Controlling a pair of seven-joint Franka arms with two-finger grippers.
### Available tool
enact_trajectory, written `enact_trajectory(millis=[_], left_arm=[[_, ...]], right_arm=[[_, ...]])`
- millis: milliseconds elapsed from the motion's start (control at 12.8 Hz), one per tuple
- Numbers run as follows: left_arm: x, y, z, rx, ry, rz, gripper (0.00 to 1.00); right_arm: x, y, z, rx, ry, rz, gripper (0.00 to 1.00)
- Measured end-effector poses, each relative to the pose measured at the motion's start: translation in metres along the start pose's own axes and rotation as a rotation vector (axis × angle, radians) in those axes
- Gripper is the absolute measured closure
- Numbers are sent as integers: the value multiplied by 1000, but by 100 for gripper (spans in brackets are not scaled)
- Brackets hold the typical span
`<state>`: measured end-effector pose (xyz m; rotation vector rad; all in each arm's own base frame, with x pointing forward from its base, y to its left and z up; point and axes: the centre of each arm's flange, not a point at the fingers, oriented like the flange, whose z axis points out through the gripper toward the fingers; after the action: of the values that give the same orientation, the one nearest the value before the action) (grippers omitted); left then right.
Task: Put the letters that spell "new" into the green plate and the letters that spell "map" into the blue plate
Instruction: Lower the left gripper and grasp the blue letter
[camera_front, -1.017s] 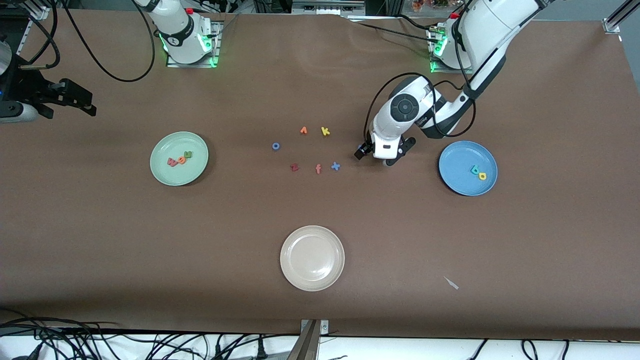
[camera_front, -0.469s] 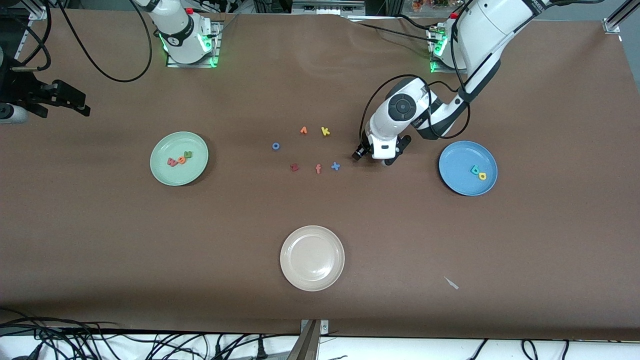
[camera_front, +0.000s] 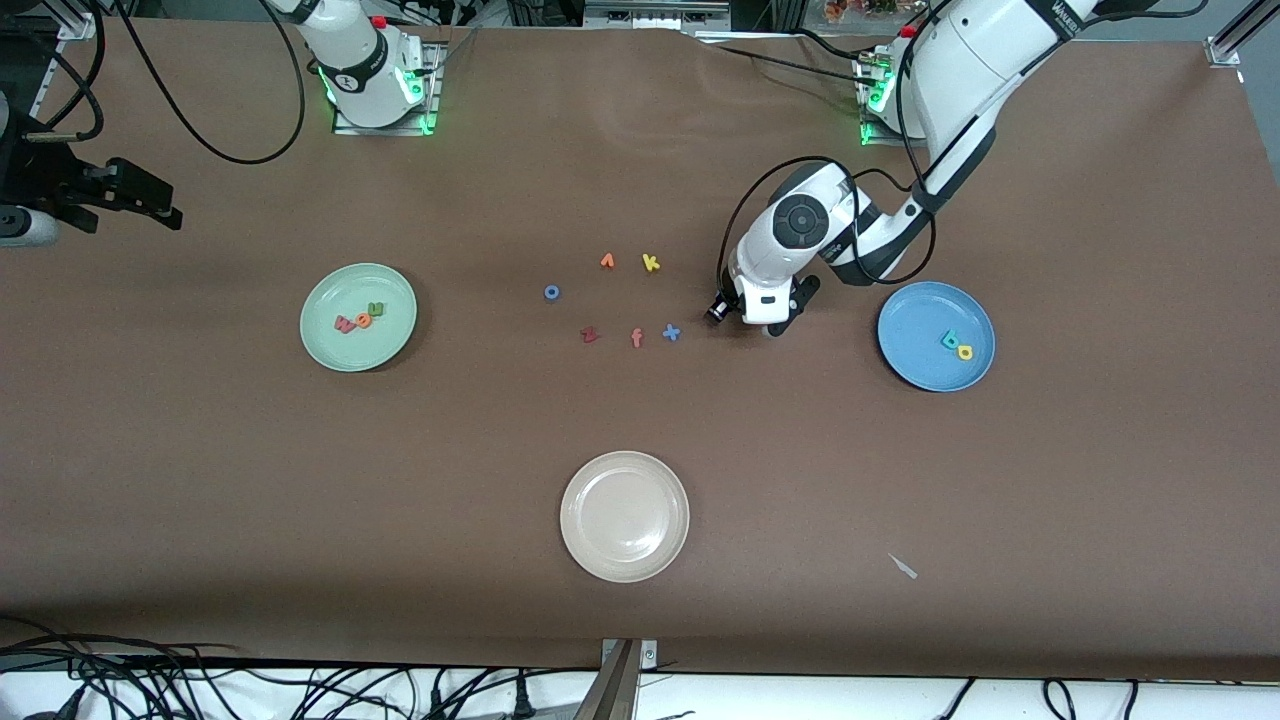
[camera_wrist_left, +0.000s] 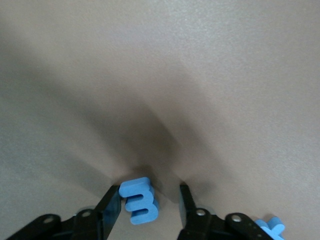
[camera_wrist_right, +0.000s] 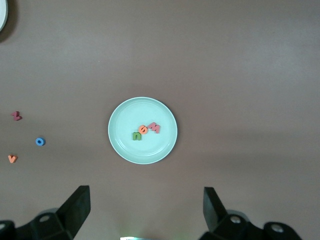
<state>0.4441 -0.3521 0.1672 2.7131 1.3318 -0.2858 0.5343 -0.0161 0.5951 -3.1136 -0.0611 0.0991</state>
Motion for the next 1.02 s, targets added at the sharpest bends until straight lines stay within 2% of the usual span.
enact_trajectory(millis=[78,235,313,391,1017], left_arm=[[0,0,0,0,0,0,46],[-1,2,-2,-7,8,13,65],[-2,2,-2,-6,11,19,65],[-2,3,-3,-9,13,21,73],[-3,5,-7,-14,68,120,73]], right_arm=[[0,0,0,0,-1,0,0],[0,0,0,0,-1,0,0],[0,0,0,0,-2,0,0],[0,0,0,0,-2,0,0],[1,-9,0,0,1,-16,0]])
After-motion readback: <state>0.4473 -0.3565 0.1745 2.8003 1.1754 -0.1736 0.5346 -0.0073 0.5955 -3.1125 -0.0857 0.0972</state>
